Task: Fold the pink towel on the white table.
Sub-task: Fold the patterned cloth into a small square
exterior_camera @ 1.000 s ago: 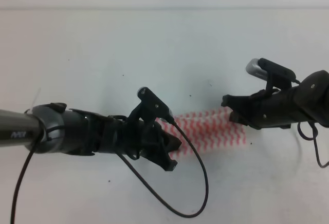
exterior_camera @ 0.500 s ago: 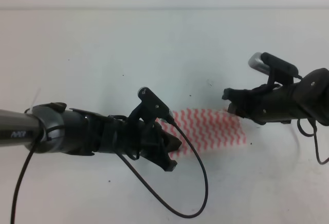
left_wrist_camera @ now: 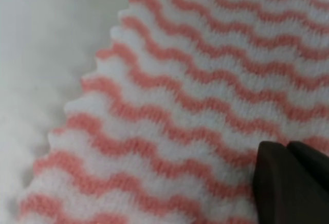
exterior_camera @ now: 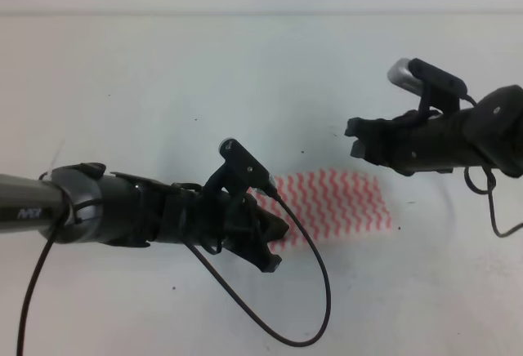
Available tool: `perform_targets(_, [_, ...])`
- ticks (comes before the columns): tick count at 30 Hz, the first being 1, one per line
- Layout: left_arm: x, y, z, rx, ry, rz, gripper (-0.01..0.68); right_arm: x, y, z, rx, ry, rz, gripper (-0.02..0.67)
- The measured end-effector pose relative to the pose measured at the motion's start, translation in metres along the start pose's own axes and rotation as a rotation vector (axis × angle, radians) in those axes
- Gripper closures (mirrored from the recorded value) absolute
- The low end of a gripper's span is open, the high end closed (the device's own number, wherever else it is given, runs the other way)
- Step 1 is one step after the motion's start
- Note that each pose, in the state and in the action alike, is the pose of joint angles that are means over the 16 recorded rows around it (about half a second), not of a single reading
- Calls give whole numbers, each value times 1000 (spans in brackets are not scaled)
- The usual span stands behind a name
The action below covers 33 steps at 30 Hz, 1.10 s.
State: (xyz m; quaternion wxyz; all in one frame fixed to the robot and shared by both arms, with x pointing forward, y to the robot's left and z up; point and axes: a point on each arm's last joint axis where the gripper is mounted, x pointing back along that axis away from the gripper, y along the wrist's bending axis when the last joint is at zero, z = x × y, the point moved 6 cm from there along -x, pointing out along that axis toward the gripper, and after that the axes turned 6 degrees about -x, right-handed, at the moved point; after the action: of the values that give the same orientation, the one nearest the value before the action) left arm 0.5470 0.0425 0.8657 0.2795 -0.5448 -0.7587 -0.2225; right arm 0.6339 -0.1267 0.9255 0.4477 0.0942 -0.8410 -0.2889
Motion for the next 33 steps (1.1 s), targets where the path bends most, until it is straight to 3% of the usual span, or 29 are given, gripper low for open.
perform_targets(7, [0, 0, 1, -2, 3, 1, 666, -7, 8, 5, 47, 84, -28, 591])
perform_targets(14, [0, 0, 0, -2, 2, 0, 666, -22, 2, 9, 68, 121, -10, 658])
perform_targets(33, [2, 0, -2, -12, -3, -5, 666, -25, -34, -21, 56, 47, 60, 666])
